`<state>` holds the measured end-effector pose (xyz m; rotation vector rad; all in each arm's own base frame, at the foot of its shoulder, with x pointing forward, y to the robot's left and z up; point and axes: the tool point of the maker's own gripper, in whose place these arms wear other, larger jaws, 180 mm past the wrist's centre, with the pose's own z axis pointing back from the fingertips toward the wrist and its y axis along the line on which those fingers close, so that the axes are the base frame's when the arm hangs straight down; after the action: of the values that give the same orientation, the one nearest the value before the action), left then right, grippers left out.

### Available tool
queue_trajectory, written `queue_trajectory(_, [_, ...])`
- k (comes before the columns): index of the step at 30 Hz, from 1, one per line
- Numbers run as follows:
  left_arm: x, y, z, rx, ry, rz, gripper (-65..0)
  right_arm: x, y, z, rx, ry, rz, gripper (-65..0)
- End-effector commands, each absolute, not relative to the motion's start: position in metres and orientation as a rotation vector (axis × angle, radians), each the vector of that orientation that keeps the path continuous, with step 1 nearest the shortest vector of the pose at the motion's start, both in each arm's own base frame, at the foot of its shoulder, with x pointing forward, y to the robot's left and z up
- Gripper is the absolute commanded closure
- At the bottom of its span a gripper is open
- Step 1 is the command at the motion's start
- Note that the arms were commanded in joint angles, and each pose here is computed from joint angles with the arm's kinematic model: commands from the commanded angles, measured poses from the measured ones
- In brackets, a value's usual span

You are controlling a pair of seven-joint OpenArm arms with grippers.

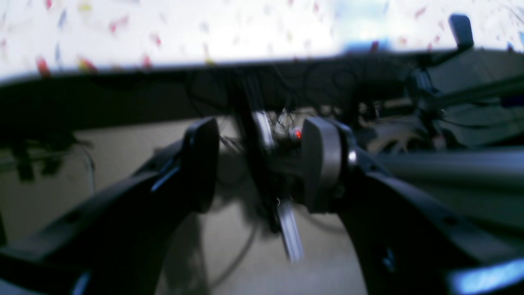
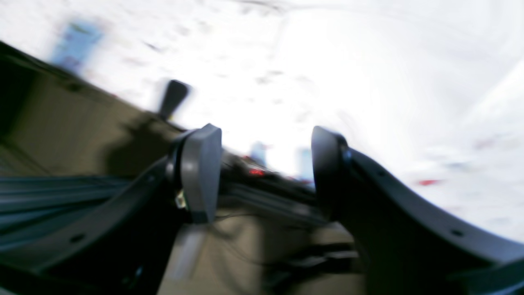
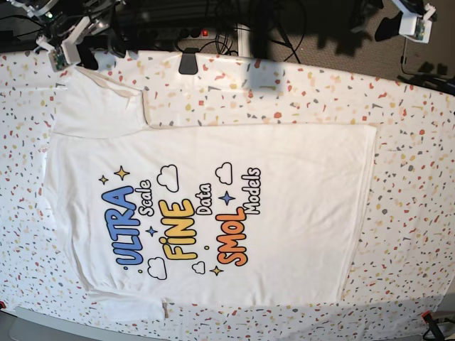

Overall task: Fold the T-shirt properly
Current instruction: 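Move the left gripper down to the shirt's shoulder corner beside the collar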

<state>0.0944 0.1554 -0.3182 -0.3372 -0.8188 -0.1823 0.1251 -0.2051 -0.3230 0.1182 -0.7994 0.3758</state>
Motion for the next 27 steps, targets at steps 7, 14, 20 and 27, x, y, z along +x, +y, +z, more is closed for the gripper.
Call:
queue_trajectory(7, [0.138,0.147,-0.291,-0.357,-0.974,-0.374,-32.0,0.15,-0.238,-0.314,-0.162,-0.786,0.645,-35.6])
queue_trajectory(14, [0.188,0.162,-0.267,-0.228,-1.072,-0.61,-33.3,0.169,-0.271,-0.294,-0.446,-0.706,0.952,-35.6])
queue_trajectory(20, [0.201,0.151,-0.269,-0.182,-1.082,-0.706,-33.8,0.173,-0.269,-0.29,-0.452,-0.699,1.015,-35.6])
queue_trajectory(27, [0.189,0.128,-0.303,-0.04,-0.975,-1.031,-37.2,0.162,-0.257,-0.3,-0.337,-0.651,1.065,-35.6])
